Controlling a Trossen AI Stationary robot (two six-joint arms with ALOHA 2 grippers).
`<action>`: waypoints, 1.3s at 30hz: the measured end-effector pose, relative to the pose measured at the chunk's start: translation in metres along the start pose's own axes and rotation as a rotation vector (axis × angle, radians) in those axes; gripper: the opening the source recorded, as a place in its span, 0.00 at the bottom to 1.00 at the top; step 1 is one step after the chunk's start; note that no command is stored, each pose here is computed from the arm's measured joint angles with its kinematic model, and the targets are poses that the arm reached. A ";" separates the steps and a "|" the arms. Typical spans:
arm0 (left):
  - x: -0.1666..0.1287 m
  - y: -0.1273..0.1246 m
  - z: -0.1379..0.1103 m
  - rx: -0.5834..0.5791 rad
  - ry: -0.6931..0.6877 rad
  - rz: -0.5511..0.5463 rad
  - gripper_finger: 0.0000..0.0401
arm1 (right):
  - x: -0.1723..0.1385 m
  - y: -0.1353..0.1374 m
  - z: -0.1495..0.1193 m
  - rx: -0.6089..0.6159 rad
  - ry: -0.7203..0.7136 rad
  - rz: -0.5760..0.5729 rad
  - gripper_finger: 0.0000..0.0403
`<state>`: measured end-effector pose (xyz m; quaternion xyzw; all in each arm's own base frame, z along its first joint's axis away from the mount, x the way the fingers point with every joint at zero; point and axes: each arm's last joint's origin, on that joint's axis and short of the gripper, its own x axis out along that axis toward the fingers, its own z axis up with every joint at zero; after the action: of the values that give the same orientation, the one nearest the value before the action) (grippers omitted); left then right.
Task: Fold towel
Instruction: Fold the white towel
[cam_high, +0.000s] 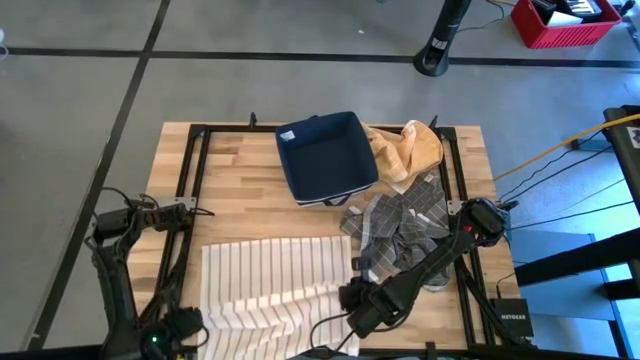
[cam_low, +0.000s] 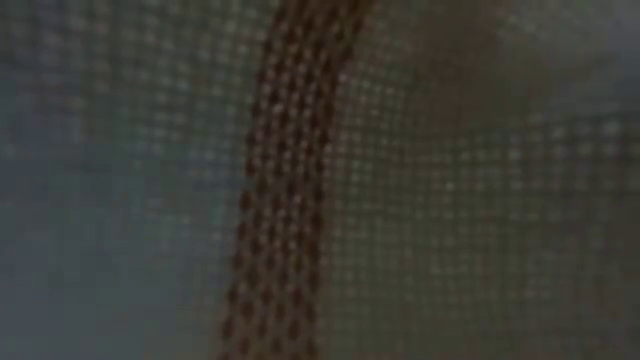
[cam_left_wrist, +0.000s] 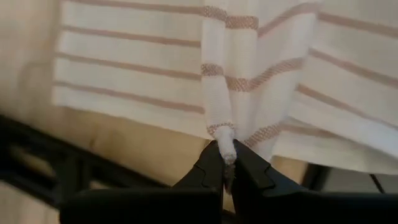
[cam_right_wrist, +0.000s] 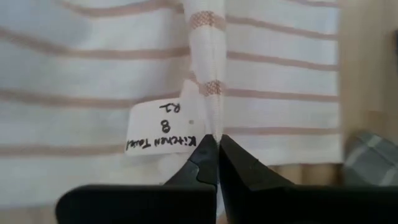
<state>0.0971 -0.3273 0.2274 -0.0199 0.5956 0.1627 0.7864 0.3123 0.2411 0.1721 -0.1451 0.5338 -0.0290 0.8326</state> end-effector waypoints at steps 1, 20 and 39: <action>0.000 -0.002 -0.001 0.007 0.000 -0.016 0.00 | -0.001 0.002 -0.001 -0.014 0.008 0.028 0.01; 0.006 -0.005 0.015 0.032 0.006 -0.026 0.00 | -0.002 -0.010 0.002 0.064 0.216 0.213 0.28; 0.006 -0.005 0.015 0.002 0.003 -0.029 0.00 | -0.005 -0.015 0.009 0.002 0.185 0.205 0.39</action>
<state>0.1137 -0.3277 0.2249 -0.0279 0.5968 0.1506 0.7877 0.3202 0.2294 0.1840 -0.0858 0.6202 0.0426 0.7786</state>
